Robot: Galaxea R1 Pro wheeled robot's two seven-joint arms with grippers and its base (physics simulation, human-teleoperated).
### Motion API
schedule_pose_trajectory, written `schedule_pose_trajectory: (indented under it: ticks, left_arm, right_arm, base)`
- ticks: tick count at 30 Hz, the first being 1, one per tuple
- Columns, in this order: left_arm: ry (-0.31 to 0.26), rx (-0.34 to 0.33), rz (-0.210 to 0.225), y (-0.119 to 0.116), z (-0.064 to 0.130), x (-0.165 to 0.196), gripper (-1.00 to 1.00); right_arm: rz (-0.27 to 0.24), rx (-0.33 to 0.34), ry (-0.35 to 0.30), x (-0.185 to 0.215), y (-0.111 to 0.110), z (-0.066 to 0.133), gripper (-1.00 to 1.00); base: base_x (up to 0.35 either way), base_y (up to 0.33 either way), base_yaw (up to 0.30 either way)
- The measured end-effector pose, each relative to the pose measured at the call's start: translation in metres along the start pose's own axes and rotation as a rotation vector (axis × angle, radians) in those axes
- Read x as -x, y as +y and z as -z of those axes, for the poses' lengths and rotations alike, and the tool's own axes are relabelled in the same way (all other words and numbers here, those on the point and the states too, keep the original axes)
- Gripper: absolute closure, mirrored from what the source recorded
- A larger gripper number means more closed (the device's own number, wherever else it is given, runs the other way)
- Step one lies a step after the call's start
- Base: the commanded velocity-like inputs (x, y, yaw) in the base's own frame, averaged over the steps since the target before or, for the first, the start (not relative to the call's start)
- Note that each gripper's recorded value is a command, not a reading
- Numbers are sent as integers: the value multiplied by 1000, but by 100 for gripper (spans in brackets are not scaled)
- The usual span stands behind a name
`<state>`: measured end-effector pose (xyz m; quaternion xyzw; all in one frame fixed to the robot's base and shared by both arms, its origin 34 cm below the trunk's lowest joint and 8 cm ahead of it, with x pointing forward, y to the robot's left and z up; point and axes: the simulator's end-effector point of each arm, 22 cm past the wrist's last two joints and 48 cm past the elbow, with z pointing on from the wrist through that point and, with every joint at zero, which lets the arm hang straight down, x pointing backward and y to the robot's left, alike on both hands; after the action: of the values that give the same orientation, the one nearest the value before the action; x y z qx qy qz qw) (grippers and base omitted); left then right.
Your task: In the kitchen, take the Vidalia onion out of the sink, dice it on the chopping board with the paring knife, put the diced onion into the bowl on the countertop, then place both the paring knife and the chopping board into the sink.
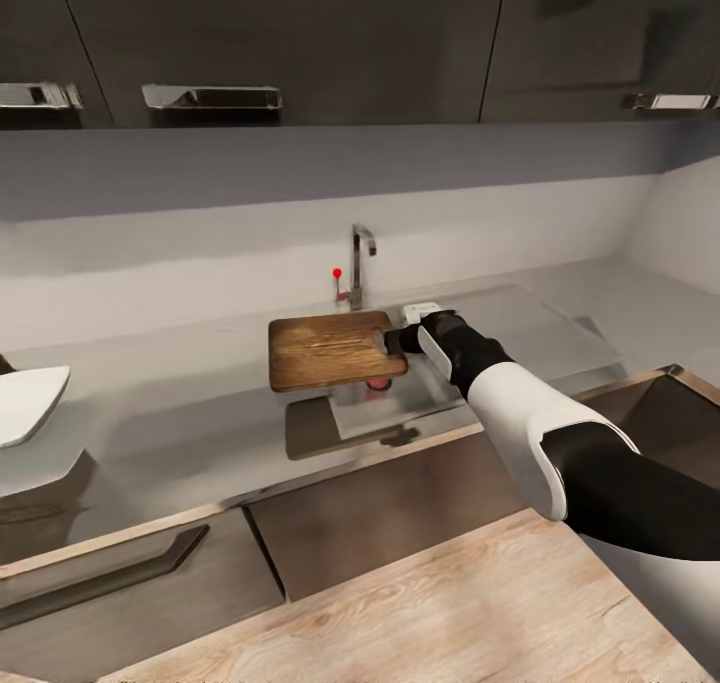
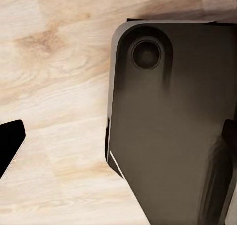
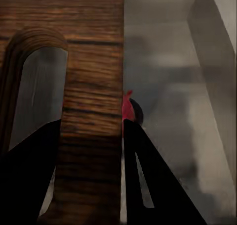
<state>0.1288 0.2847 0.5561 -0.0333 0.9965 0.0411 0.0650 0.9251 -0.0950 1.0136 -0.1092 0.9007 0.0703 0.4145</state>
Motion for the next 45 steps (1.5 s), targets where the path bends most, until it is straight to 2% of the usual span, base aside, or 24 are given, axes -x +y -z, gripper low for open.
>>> schedule_pose_trajectory:
  ticks: [5, 13, 25, 45]
  left_arm:
    - [0, 0, 0, 0, 0, 0, -100]
    - [0, 0, 1, 0, 0, 0, -100]
    - [0, 0, 0, 0, 0, 0, -100]
    - [0, 0, 0, 0, 0, 0, -100]
  right_arm:
    - [3, -2, -1, 0, 0, 0, 100]
    - [1, -1, -1, 0, 0, 0, 100]
    - [2, -5, 16, -7, -1, -2, 100]
    - [-9, -5, 43, -22, -3, -7, 100]
  base:
    - [-19, 241, 44]
    - [-1, 193, 223]
    - [0, 56, 205]
    - [0, 0, 12]
